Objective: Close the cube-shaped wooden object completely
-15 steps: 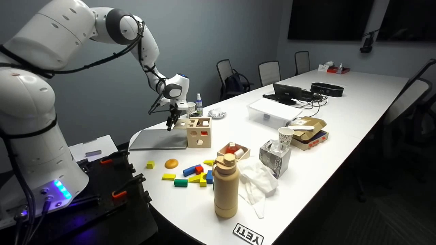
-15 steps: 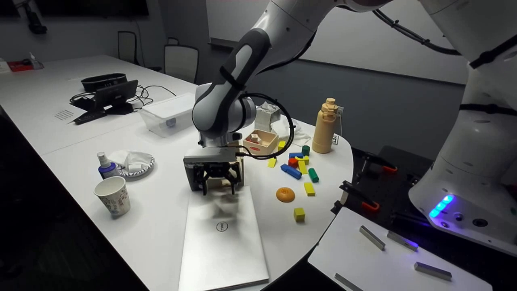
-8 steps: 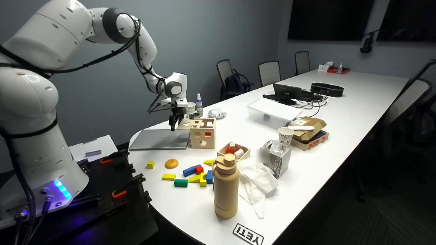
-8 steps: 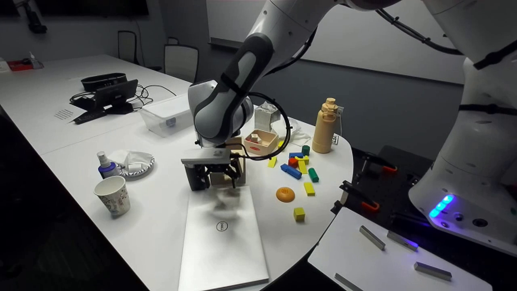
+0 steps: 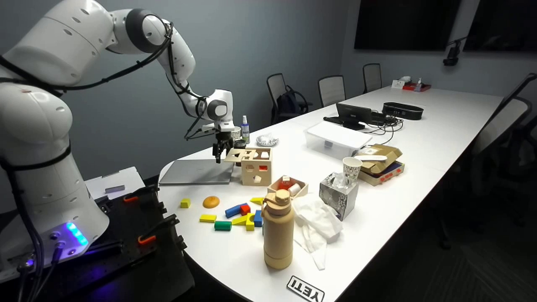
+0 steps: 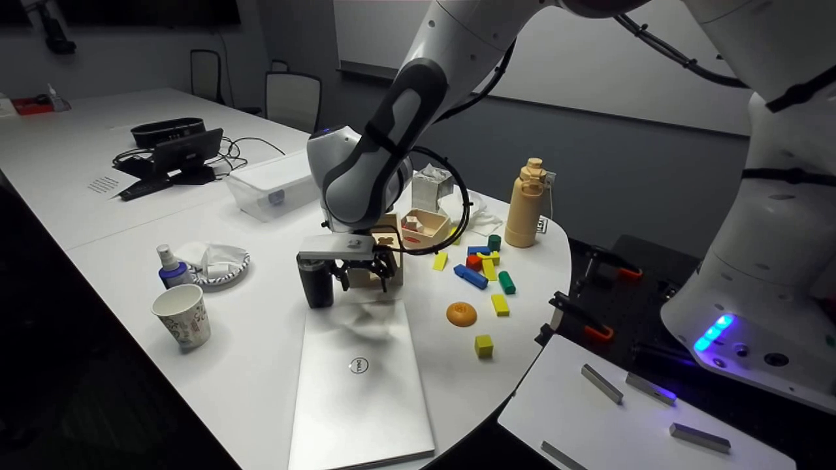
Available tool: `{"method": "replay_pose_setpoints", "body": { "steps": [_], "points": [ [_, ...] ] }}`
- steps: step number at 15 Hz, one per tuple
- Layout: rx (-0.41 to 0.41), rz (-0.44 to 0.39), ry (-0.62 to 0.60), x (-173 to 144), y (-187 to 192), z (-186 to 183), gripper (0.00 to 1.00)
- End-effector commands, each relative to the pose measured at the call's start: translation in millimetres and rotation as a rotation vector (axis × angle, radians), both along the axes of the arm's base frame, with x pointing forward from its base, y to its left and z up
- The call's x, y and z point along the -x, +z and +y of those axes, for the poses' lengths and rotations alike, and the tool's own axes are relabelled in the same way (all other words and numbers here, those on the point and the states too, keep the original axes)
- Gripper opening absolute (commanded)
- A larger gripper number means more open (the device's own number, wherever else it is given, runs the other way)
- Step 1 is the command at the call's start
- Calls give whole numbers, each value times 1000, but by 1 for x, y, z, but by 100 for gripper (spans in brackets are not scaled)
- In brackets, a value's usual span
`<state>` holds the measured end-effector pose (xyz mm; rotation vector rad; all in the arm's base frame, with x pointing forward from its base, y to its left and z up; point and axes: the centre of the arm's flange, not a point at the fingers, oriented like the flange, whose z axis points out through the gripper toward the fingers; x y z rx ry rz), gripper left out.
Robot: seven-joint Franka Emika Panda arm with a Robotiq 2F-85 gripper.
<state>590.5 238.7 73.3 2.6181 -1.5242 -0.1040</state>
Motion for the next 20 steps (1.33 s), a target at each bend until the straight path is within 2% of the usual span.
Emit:
{"method": "replay_pose_setpoints", "body": {
  "steps": [1,15,17,20],
  "points": [
    [53,-16,-36,-5,9,-12,100],
    [194,-74,-42,-34,28,-82,100],
    [202,-80,-33,-36,27,-86,100],
    [170,-86,-17,-34,34,-83,100]
  ]
}}
